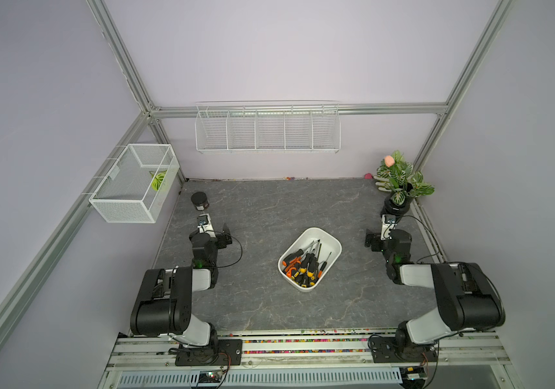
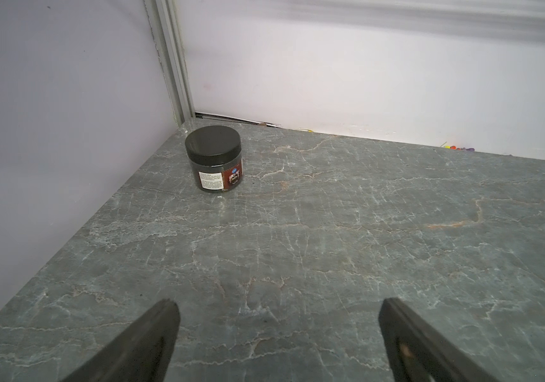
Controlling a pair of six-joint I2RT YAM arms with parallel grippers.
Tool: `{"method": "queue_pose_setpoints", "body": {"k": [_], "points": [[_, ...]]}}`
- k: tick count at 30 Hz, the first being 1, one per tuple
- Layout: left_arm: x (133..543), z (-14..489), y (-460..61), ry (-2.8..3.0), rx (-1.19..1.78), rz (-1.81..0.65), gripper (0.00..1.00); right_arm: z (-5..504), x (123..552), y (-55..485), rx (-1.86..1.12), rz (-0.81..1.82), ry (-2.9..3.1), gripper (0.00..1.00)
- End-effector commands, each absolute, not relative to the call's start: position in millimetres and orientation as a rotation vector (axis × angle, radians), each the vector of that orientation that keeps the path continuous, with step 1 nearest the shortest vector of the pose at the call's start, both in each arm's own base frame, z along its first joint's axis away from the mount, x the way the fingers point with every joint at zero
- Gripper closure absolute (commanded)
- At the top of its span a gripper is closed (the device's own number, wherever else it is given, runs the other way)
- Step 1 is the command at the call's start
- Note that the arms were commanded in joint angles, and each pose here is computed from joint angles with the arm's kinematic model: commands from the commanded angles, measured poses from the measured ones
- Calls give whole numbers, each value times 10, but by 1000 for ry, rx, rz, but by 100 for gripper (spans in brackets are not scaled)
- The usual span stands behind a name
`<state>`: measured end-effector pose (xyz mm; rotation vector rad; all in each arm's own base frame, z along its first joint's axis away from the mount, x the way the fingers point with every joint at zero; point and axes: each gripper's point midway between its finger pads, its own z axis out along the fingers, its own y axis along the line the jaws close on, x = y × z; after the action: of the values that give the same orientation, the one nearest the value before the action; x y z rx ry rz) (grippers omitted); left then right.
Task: Take out the screwdriver from the storage box
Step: Pick up the storage box at the center of the board.
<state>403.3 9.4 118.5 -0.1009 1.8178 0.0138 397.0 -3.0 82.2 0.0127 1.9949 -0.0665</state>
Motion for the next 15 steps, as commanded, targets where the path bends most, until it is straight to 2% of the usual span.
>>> {"method": "queue_pose_setpoints", "body": {"k": [1, 15], "points": [[3998, 1183, 95, 1824, -100, 3, 0, 891, 3951, -49, 22, -68, 1971, 1], [3982, 1209, 246, 1815, -198, 51, 0, 880, 3945, -48, 20, -68, 1974, 1]]}}
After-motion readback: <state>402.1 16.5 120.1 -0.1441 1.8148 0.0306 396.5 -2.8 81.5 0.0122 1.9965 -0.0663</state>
